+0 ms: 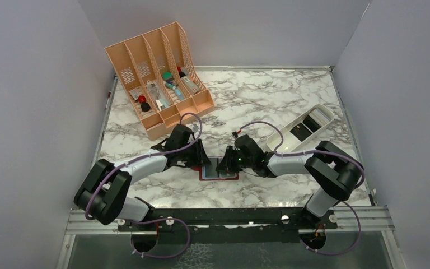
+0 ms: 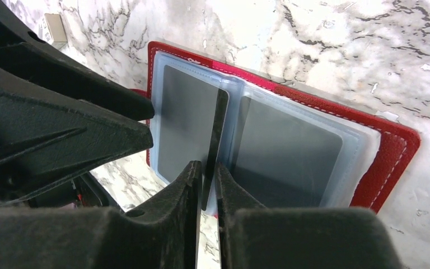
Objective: Put the credit cards into the card holder
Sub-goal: Insert the credit card into the card holder.
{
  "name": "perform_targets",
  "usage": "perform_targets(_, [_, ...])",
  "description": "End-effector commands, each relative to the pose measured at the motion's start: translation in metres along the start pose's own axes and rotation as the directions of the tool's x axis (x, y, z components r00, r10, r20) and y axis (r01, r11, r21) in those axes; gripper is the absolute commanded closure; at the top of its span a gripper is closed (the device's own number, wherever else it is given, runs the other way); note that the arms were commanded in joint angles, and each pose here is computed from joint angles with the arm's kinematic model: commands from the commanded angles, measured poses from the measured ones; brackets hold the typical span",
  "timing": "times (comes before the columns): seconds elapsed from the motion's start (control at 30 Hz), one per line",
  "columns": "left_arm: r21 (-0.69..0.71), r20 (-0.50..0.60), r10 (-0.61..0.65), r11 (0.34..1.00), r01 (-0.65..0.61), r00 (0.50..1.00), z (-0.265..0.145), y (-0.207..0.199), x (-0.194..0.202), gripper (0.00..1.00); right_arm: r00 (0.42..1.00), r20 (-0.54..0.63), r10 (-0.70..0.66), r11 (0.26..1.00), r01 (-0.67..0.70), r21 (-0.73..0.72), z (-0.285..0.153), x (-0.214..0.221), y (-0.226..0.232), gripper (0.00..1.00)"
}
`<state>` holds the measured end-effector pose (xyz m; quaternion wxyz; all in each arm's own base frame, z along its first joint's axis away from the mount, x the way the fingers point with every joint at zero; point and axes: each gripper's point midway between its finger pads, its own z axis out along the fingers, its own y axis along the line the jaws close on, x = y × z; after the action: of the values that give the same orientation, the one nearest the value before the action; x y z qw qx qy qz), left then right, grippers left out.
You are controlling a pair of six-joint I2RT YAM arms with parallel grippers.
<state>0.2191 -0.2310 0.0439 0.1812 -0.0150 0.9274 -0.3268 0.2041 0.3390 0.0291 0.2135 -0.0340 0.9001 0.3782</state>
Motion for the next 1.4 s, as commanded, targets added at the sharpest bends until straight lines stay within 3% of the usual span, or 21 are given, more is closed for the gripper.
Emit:
perform_targets(0.0, [0.083, 0.023, 0.021, 0.996, -0.023, 1.000, -0.004, -0.022, -0.013, 0.61, 1.000, -0.016, 0.000, 1.000, 0.000, -0.019, 0.007, 0.006, 0.002, 0.85])
perform_targets(0.17, [0.093, 0.027, 0.024, 0.995, -0.027, 0.999, -0.006, -0.025, -0.013, 0.61, 1.000, -0.016, 0.006, 1.000, -0.006, 0.002, 0.007, 0.008, -0.005, 0.93])
perform_targets(0.37, [0.067, 0.032, 0.025, 0.997, -0.027, 0.999, -0.008, -0.021, -0.013, 0.61, 0.999, -0.027, 0.021, 0.999, -0.020, 0.031, 0.008, 0.015, -0.015, 0.95])
perform_targets(0.53, [0.003, 0.050, 0.036, 0.999, -0.036, 0.998, -0.011, -0.010, -0.016, 0.58, 0.999, -0.028, 0.039, 0.998, -0.037, 0.051, 0.006, 0.022, -0.025, 0.84])
perform_targets(0.8, [-0.043, 0.053, 0.038, 0.998, -0.036, 0.998, -0.010, -0.002, -0.018, 0.58, 0.998, 0.030, -0.053, 0.999, 0.053, 0.001, -0.018, -0.008, 0.010, 0.76])
perform_targets(1.37, [-0.075, 0.053, 0.008, 0.997, -0.004, 0.999, -0.014, 0.006, -0.018, 0.73, 0.987, 0.001, -0.160, 0.983, 0.159, 0.089, -0.004, -0.020, 0.008, 0.97])
